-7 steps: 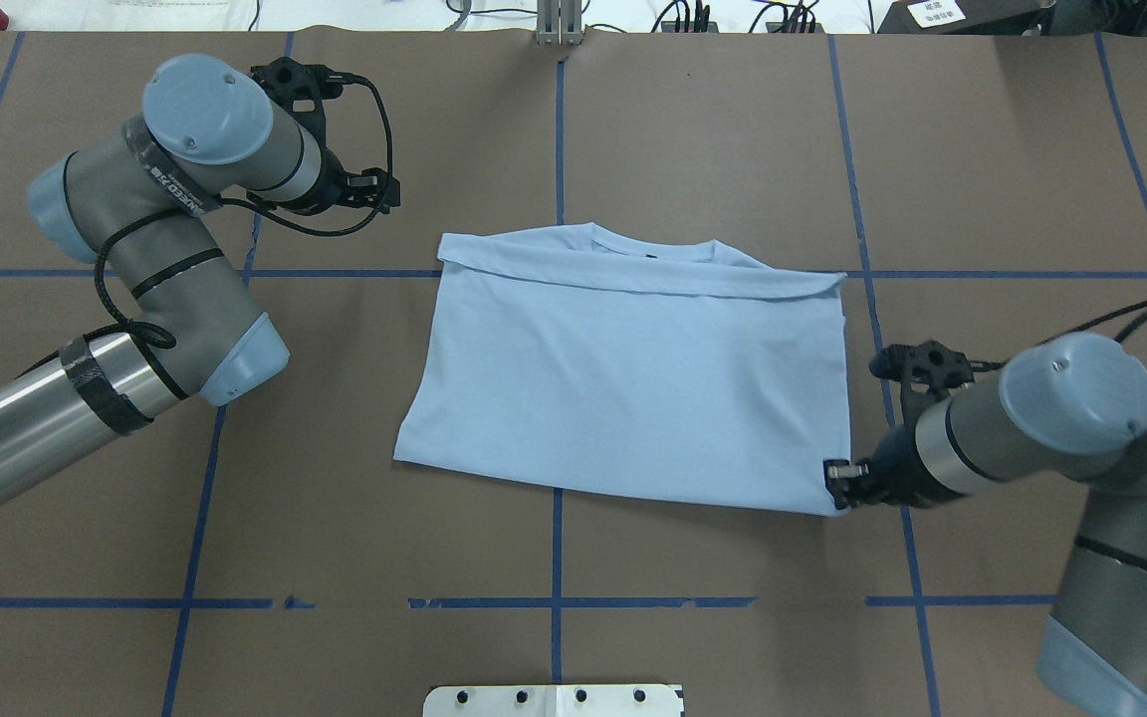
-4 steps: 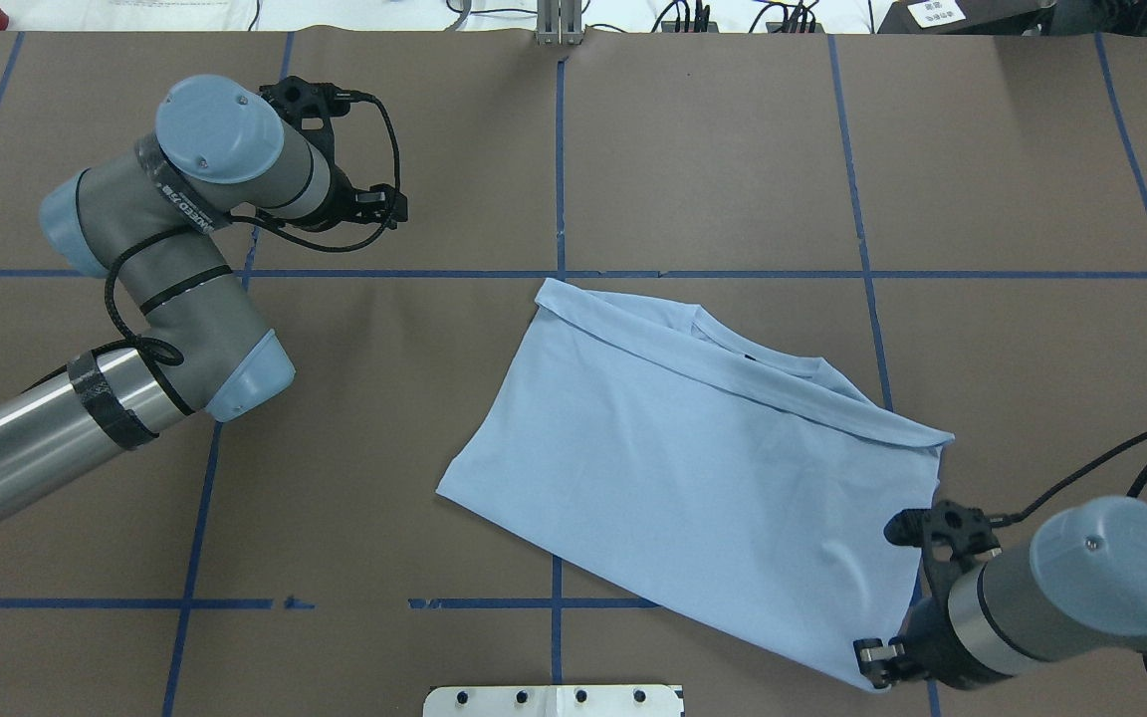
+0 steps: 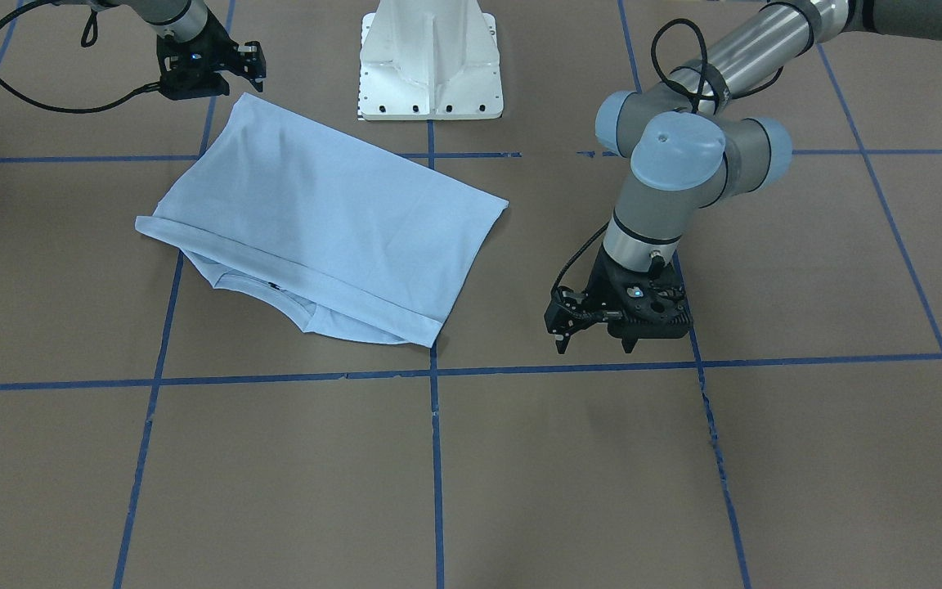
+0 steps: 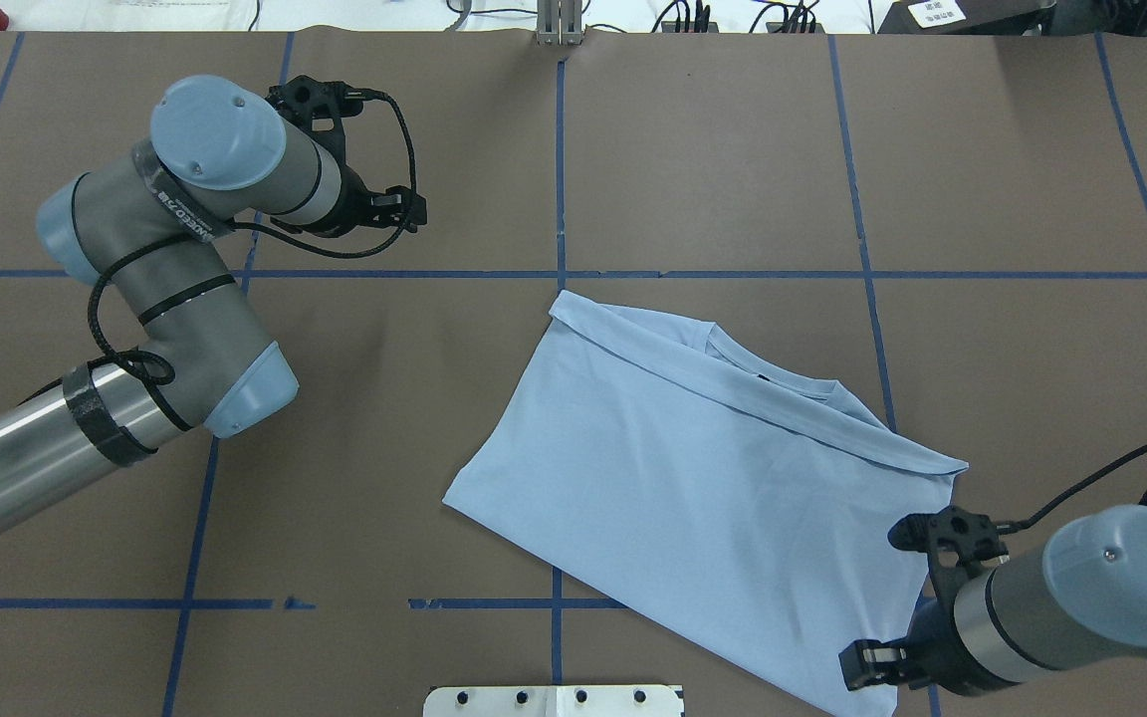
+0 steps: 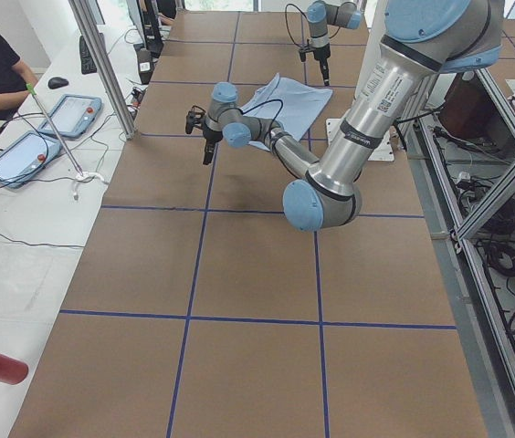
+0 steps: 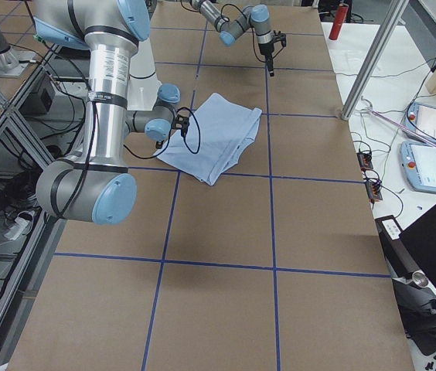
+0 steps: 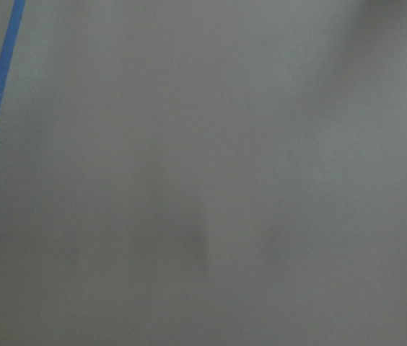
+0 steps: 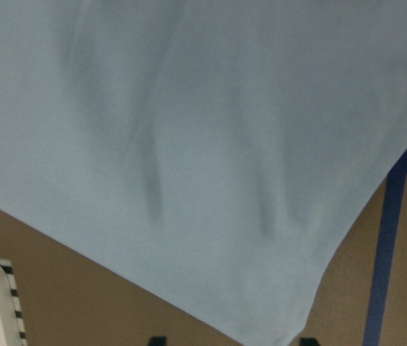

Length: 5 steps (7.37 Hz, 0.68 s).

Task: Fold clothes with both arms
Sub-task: 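Move the right gripper to the collar edge while the left gripper reaches the near corner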

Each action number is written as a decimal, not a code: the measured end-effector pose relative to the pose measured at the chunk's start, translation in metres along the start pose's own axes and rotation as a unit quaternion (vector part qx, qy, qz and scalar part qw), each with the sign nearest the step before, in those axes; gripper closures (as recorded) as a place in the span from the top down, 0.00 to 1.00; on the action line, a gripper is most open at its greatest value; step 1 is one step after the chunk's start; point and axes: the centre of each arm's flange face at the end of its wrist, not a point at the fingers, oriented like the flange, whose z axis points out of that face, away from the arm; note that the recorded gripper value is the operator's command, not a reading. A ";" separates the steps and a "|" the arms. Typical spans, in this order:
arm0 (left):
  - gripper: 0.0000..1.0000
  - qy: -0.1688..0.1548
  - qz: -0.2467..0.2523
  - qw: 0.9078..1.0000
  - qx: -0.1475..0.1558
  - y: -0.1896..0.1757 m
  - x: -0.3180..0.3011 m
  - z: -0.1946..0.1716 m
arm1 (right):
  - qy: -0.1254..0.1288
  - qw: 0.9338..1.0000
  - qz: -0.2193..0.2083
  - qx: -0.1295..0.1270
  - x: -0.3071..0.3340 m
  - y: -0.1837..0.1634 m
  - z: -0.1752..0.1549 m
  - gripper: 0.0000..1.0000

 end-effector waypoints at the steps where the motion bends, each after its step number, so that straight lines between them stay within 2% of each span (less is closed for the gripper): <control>1: 0.98 0.014 -0.025 0.999 -0.018 0.025 0.009 -0.003 | -0.018 0.999 0.013 0.029 -0.006 -0.023 -0.018 1.00; 3: 0.97 0.035 -0.107 0.992 -0.064 0.099 0.035 -0.006 | -0.041 0.994 0.046 0.090 -0.001 -0.071 -0.057 1.00; 5: 0.94 0.034 -0.184 0.977 -0.105 0.180 0.054 -0.009 | -0.048 0.986 0.075 0.139 0.013 -0.111 -0.084 1.00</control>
